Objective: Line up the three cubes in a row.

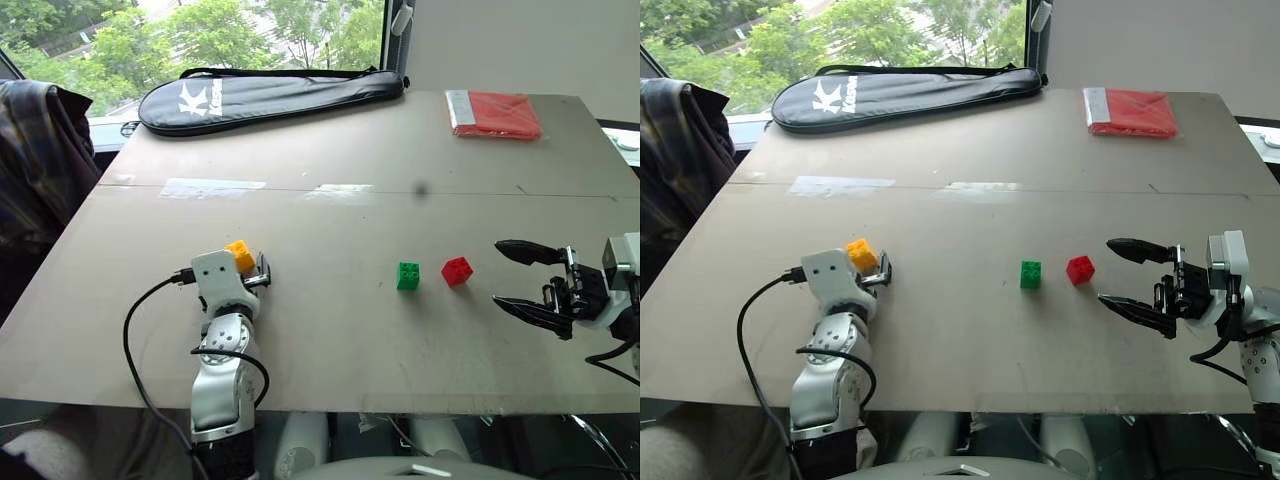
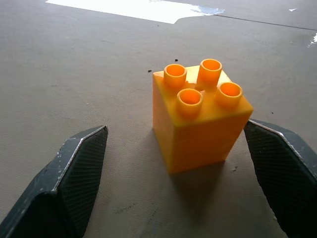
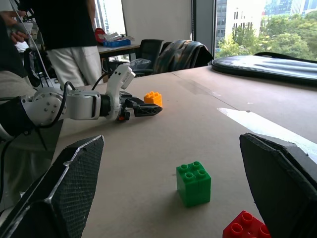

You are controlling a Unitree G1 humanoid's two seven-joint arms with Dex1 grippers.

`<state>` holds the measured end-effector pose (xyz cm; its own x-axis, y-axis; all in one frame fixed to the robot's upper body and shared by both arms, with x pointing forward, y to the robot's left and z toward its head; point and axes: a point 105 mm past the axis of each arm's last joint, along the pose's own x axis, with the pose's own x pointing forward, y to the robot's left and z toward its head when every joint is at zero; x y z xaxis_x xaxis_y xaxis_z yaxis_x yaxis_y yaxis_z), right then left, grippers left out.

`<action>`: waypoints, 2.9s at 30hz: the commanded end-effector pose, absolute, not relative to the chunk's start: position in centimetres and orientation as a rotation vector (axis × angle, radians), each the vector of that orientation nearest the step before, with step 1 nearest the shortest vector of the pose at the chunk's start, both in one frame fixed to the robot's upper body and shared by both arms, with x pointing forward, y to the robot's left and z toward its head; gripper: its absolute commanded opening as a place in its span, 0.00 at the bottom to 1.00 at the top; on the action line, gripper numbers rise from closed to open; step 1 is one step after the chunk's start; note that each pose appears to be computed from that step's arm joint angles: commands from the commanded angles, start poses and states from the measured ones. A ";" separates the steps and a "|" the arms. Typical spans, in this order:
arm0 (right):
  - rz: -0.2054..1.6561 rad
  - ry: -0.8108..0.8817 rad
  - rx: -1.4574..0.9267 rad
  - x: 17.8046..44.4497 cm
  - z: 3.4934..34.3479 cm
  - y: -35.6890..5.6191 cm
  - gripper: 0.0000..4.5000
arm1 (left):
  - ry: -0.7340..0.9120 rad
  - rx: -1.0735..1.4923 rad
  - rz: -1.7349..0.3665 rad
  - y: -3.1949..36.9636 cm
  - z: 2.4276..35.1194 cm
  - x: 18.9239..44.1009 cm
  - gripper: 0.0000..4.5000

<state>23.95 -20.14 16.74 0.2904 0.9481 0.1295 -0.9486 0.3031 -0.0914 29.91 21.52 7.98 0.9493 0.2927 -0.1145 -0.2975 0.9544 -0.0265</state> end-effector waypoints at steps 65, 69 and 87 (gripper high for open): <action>1.119 -0.194 -0.035 21.9 16.3 -20.7 1.00 | 0.185 0.494 -1.564 8.4 7.1 33.4 0.29; 1.132 -0.182 -0.041 21.9 16.2 -20.6 1.00 | 0.197 0.471 -1.578 8.2 6.7 32.9 0.29; 1.053 -0.103 -0.049 23.0 14.7 -21.3 1.00 | 0.130 0.462 -1.498 9.8 8.8 33.3 0.98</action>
<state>22.65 -21.14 14.48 0.4693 0.8801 0.0715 -0.8779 0.4738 -0.0693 33.28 8.98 8.16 0.0517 -0.9248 -0.3770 0.9773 -0.0308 0.2095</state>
